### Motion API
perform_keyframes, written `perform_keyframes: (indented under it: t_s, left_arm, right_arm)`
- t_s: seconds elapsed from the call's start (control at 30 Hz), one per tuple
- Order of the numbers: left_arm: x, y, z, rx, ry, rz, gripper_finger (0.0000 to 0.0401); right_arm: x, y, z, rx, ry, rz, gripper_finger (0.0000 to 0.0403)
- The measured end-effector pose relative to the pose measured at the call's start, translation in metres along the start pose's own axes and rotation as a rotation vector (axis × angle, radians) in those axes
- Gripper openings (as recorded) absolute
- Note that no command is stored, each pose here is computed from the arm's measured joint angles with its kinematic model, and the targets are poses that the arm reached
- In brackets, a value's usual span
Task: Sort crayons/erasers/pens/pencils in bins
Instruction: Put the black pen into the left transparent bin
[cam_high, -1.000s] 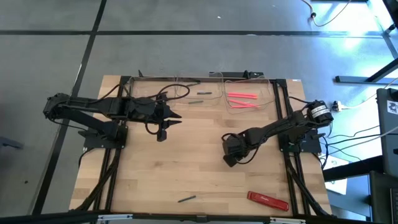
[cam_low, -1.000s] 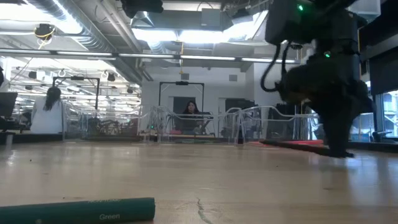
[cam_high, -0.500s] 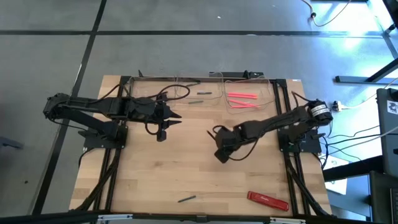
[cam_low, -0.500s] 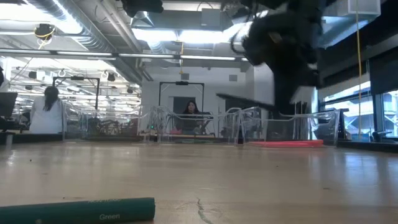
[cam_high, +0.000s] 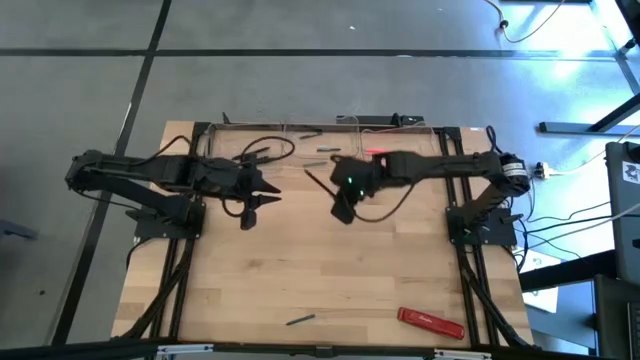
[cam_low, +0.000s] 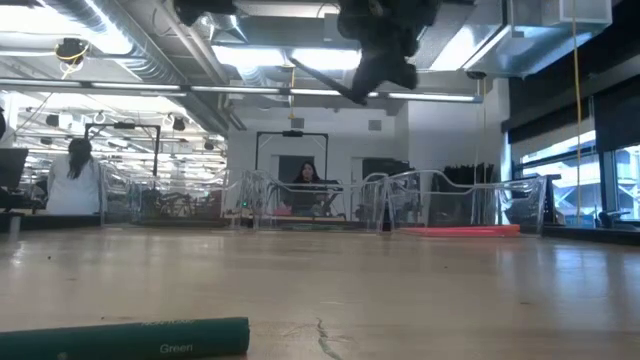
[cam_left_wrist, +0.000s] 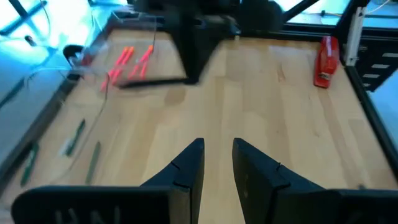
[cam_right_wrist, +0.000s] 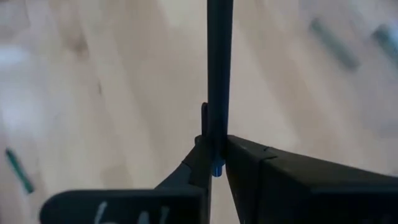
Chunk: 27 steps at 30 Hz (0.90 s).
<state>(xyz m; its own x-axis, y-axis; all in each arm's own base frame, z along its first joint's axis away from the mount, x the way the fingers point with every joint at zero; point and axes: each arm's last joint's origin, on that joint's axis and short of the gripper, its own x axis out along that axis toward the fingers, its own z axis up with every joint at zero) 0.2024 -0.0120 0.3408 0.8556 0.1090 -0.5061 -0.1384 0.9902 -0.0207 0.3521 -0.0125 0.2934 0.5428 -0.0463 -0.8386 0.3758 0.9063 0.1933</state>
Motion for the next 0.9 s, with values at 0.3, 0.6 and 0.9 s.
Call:
perform_keyframes:
  t_s: [0.3,0.6,0.9]
  left_arm:
    - [-0.032,0.002,-0.01,-0.145,0.019,0.019,0.0076]
    - [-0.048,0.009,-0.025,-0.291,0.107,0.065,0.0076]
    - [-0.059,0.015,-0.04,-0.415,0.189,0.18,0.0076]
  right_arm:
    - [-0.007,-0.019,0.06,-0.186,-0.136,-0.021,0.0036]
    - [0.006,-0.034,0.118,-0.324,-0.213,0.048,0.0036]
    - [0.034,-0.047,0.151,-0.359,-0.257,0.029,0.0038]
